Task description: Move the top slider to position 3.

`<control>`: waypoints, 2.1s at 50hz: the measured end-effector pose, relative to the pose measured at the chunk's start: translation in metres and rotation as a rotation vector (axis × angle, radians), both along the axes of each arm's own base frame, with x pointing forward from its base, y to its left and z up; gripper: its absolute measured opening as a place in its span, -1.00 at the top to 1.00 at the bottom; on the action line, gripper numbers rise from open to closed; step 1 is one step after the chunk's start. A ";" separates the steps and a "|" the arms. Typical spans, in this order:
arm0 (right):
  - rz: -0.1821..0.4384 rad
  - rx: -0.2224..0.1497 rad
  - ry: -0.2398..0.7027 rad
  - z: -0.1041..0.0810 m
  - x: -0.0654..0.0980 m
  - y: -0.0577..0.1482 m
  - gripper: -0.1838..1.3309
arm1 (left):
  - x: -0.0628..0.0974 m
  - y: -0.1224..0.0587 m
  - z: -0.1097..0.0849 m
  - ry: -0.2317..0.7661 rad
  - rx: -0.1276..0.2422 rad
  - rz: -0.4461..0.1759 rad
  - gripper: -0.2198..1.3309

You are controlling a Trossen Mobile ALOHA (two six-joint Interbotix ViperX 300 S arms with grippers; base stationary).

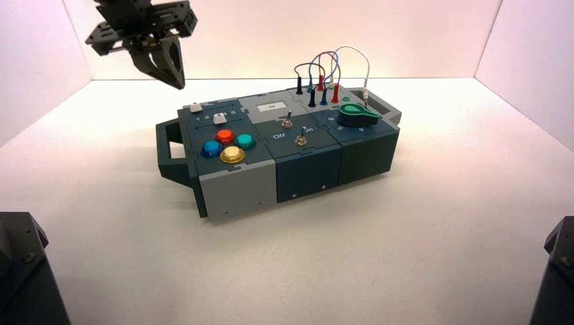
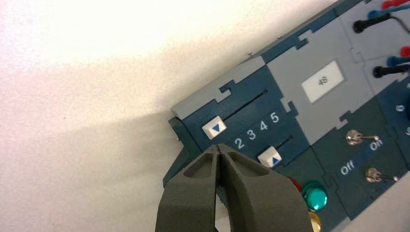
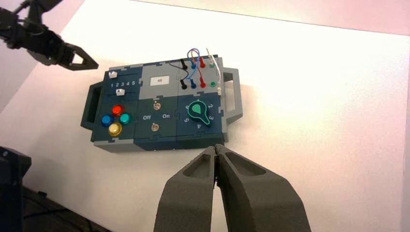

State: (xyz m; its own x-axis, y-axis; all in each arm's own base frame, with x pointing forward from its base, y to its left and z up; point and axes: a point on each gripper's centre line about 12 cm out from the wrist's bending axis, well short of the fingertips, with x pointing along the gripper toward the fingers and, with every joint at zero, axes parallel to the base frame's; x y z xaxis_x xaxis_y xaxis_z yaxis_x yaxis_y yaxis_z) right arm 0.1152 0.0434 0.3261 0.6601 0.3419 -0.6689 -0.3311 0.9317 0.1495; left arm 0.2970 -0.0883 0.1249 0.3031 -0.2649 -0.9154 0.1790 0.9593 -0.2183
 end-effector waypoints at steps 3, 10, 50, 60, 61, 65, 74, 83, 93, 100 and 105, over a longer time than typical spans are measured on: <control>0.000 0.000 0.002 -0.001 0.000 0.000 0.95 | 0.001 0.000 -0.004 0.013 0.003 0.000 0.92; 0.000 0.000 0.002 -0.001 0.000 0.000 0.95 | 0.005 -0.001 -0.016 0.047 0.010 0.001 0.92; 0.000 0.000 0.003 -0.001 0.000 0.000 0.95 | 0.014 -0.003 -0.038 0.108 0.023 0.000 0.92; 0.000 0.000 0.000 0.000 0.000 0.000 0.95 | 0.018 -0.005 -0.038 0.105 0.022 -0.004 0.92; 0.000 0.000 0.002 -0.001 0.000 0.000 0.95 | 0.018 -0.006 -0.038 0.105 0.021 -0.004 0.92; 0.000 -0.001 0.004 0.000 0.000 0.000 0.95 | 0.020 -0.008 -0.037 0.103 0.021 -0.011 0.92; 0.000 -0.002 0.007 -0.001 0.001 0.000 0.95 | 0.022 -0.014 -0.038 0.104 0.020 -0.025 0.92; 0.000 -0.002 0.007 -0.001 0.001 0.000 0.95 | 0.023 -0.018 -0.040 0.110 0.019 -0.036 0.92; -0.001 -0.004 0.007 -0.001 0.001 0.000 0.95 | 0.024 -0.019 -0.040 0.112 0.017 -0.035 0.92; -0.001 -0.004 0.015 -0.002 0.002 0.000 0.95 | 0.026 -0.020 -0.039 0.108 0.015 -0.035 0.92; -0.001 -0.004 0.015 -0.002 0.002 0.000 0.95 | 0.028 -0.021 -0.039 0.108 0.015 -0.038 0.92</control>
